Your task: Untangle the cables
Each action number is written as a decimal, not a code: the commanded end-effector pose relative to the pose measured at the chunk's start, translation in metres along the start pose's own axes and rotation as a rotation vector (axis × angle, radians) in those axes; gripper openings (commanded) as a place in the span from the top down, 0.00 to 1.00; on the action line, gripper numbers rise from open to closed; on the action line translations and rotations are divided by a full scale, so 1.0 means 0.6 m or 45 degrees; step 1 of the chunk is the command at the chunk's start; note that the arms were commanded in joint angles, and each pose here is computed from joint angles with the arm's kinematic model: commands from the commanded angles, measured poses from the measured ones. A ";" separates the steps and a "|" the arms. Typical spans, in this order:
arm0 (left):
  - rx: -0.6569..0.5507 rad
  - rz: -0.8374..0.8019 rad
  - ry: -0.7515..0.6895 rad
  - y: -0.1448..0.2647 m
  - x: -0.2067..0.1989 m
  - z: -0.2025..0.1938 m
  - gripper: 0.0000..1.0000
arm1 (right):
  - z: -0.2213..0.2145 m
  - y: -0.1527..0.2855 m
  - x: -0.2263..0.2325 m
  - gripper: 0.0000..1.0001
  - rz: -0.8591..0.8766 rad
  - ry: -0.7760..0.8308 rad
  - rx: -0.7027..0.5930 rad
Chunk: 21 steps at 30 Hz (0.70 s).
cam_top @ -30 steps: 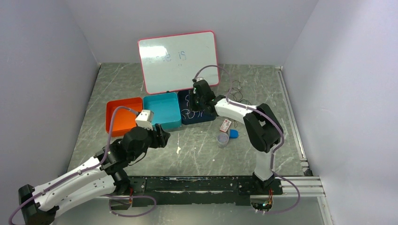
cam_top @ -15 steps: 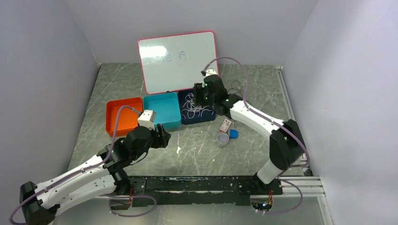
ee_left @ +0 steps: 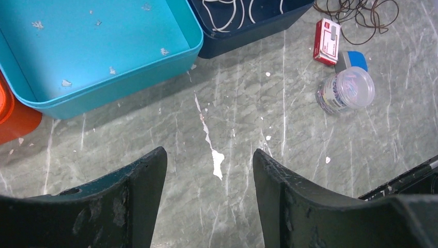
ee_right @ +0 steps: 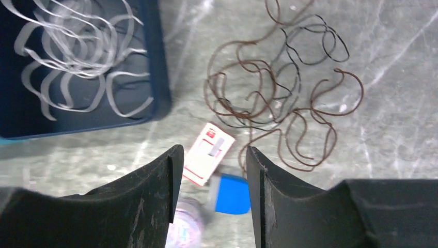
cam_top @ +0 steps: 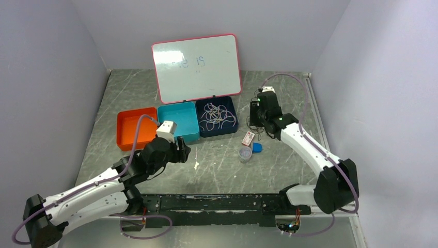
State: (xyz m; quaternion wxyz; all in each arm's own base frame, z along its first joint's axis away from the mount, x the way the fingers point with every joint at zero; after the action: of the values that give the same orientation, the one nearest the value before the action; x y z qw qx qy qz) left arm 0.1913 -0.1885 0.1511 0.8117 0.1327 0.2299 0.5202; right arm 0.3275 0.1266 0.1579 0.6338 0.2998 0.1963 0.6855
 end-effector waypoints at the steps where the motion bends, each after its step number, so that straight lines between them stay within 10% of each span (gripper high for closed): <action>1: -0.024 -0.066 -0.016 -0.002 -0.021 0.013 0.33 | -0.051 -0.024 -0.034 0.49 -0.046 0.134 0.201; 21: -0.001 -0.118 0.019 -0.003 -0.032 0.003 0.34 | 0.166 -0.157 -0.091 0.47 -0.103 -0.316 -0.203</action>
State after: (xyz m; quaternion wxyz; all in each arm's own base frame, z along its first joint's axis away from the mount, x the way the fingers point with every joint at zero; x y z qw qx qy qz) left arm 0.1878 -0.1972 0.1488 0.8220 0.1386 0.2368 0.4991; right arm 0.4255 0.0760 0.1503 0.7029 0.3106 0.1356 0.6253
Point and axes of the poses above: each gripper's point midway between its finger pads, its own y axis back along the fingers, its own x axis along the line the jaws close on, z = x × y, the point moved 1 cm from there along y, back along the fingers, and after that the axes turned 7 degrees about -y, right-handed, at the moved point
